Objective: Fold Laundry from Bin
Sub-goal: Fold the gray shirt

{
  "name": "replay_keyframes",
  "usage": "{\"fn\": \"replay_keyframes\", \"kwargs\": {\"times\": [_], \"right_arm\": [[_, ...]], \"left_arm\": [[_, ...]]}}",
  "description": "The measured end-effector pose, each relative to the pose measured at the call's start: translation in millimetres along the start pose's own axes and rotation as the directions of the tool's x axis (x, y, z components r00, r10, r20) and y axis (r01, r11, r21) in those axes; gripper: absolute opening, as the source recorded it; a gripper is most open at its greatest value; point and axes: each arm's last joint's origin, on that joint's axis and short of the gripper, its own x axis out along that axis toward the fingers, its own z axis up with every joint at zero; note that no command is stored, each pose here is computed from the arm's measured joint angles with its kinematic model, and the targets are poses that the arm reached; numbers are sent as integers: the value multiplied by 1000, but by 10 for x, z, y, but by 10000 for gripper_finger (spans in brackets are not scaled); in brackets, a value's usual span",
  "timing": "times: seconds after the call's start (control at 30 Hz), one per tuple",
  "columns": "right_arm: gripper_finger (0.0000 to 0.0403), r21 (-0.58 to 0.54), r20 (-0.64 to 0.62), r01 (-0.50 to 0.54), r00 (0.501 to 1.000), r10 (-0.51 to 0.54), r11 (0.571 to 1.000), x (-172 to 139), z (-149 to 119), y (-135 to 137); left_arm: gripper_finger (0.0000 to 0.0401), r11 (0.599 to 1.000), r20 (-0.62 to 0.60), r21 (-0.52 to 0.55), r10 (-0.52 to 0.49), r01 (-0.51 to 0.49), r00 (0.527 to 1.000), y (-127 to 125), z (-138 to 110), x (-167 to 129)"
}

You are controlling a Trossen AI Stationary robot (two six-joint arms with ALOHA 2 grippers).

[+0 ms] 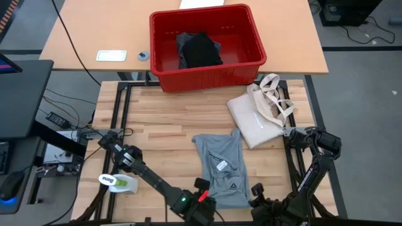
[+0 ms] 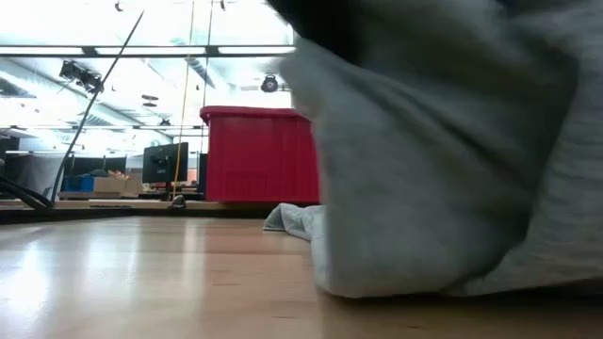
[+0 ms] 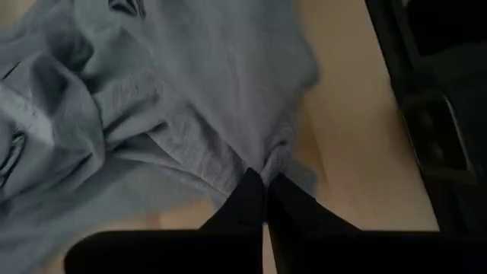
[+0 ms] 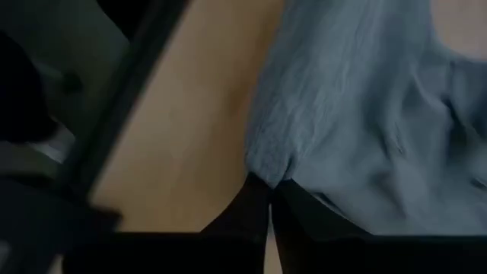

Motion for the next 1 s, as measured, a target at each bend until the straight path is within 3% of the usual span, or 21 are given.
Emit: {"fn": "replay_keyframes", "kwargs": {"times": [0.13, 0.27, 0.37, 0.57, 0.8, 0.93, 1.0], "right_arm": [[7, 20, -86, -3, 996, 5, 1000, -4, -62, -34], [14, 121, -175, -110, 976, 130, 987, 126, -124, -39], [14, 183, -242, -148, 951, 191, 972, 163, -141, -68], [25, 153, -247, -153, 951, 188, 976, 94, -110, -66], [115, 164, -259, -145, 948, 184, 976, -75, 12, -113], [169, 249, -279, -48, 953, 119, 967, -218, 69, -176], [184, 264, -224, 17, 974, 44, 964, -252, 77, -172]], "left_arm": [[7, 999, -112, -18, 29, -31, 993, -60, -141, 2], [6, 999, -147, 2, 35, -35, 989, -152, -199, 67], [6, 1000, -139, 13, 27, -26, 990, -202, -206, 52], [29, 999, -71, 13, 41, -40, 997, -254, -173, -21], [111, 998, -26, -33, 57, -58, 998, -218, -123, -31], [157, 997, -10, -29, 66, -67, 998, -186, -110, -93], [167, 993, 17, -24, 115, -115, 993, -185, -107, -139]]}}
